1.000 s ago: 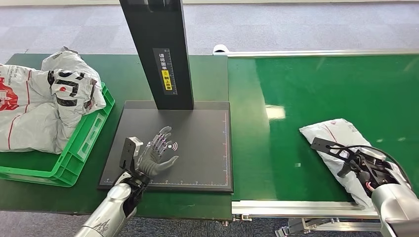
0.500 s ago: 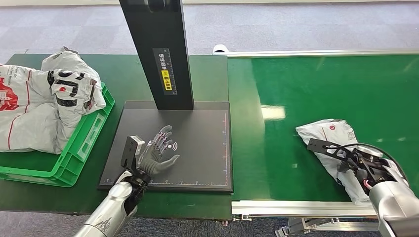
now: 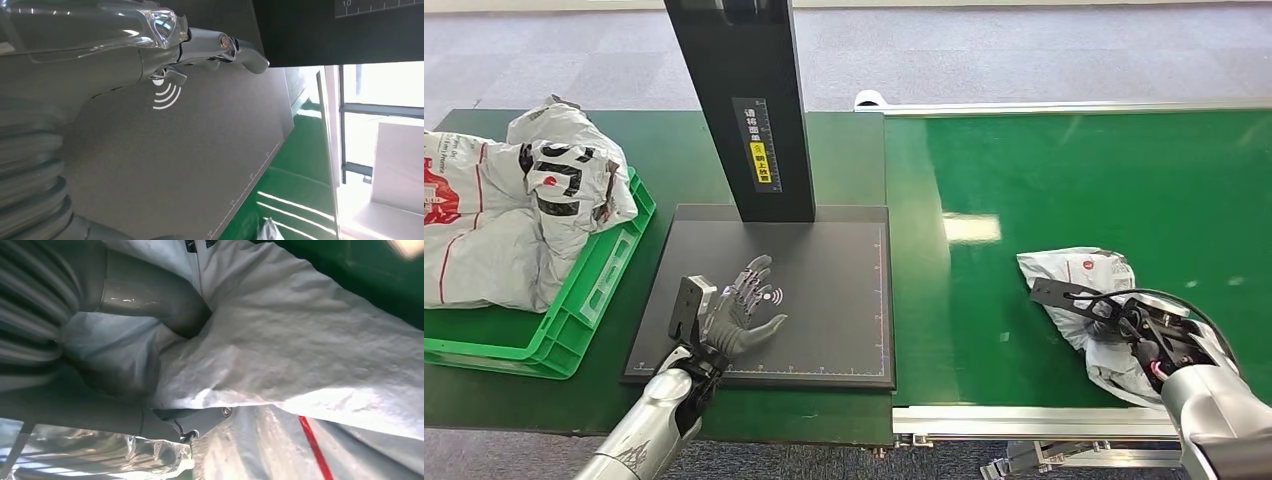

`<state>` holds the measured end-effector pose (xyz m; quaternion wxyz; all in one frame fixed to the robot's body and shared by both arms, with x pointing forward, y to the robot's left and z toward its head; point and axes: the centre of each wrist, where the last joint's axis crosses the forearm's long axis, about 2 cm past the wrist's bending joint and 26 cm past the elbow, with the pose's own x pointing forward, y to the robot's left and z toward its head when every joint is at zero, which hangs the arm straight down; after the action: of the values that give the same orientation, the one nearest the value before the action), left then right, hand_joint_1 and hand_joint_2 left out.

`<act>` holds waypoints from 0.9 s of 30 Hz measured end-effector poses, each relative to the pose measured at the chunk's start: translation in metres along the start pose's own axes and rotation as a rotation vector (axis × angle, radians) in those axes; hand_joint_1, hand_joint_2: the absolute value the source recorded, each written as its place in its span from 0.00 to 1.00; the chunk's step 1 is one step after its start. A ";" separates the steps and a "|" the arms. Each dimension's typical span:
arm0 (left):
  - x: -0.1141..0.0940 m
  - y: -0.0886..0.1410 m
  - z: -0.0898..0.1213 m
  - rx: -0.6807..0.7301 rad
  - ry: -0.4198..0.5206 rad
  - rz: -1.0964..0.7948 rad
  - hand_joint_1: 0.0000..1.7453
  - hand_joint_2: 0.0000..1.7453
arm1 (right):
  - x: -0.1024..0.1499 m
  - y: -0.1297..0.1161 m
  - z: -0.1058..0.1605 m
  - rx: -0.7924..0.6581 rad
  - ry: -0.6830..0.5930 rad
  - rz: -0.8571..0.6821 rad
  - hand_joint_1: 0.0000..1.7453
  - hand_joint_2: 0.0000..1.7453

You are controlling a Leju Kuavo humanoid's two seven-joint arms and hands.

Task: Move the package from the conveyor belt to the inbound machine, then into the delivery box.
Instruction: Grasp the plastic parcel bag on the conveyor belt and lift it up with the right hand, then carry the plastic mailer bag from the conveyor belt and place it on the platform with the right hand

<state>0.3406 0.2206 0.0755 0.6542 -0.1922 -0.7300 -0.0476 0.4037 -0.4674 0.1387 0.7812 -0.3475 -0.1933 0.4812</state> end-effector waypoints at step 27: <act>0.004 0.007 0.008 0.038 -0.025 -0.006 0.00 1.00 | 0.044 -0.045 0.023 -0.663 -0.615 -0.490 1.00 1.00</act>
<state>0.3352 0.2301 0.0768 0.6484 -0.1779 -0.7395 -0.0331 0.4375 -0.4333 0.1860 0.6261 -0.3633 -0.6320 0.2766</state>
